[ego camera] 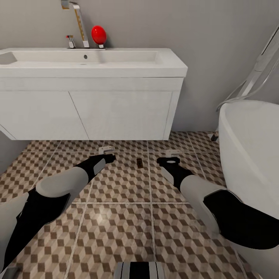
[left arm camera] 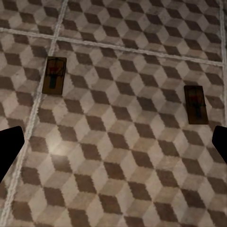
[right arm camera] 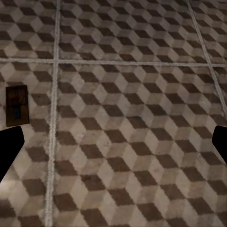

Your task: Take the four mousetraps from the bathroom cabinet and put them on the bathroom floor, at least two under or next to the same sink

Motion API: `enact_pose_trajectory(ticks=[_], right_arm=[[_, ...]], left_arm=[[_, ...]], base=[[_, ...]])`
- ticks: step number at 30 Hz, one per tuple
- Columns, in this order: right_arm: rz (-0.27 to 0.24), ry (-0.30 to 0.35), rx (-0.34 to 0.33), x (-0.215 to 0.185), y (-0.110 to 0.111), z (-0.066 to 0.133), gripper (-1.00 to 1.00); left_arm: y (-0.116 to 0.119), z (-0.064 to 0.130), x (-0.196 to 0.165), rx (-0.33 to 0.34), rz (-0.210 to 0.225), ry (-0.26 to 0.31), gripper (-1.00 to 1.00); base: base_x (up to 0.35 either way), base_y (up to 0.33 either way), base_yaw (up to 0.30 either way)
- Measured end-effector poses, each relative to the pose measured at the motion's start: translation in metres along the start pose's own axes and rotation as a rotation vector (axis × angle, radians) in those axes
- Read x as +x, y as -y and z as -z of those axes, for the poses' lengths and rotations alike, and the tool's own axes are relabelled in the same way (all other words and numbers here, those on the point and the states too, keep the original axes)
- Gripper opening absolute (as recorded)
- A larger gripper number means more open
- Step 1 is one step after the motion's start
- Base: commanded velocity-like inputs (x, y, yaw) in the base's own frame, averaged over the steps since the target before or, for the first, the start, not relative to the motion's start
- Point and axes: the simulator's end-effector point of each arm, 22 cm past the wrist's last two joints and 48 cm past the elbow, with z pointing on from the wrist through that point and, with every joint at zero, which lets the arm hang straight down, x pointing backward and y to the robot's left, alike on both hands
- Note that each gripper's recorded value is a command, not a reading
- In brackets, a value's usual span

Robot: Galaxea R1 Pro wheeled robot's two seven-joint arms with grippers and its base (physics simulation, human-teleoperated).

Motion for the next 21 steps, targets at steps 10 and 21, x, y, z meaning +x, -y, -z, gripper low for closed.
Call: enact_pose_trajectory(ticks=[10,21], right_arm=[[0.005,-0.008,0.002,0.005,0.001,0.000,1.00],[0.017,-0.054,0.001,0.041,0.001,0.007,1.00]], left_arm=[[0.002,-0.002,0.016,0.005,-0.001,-0.005,1.00],[0.000,0.002,0.058,0.004,-0.003,-0.036,1.00]], base=[[0.000,0.000,0.000],[0.000,0.000,0.000]])
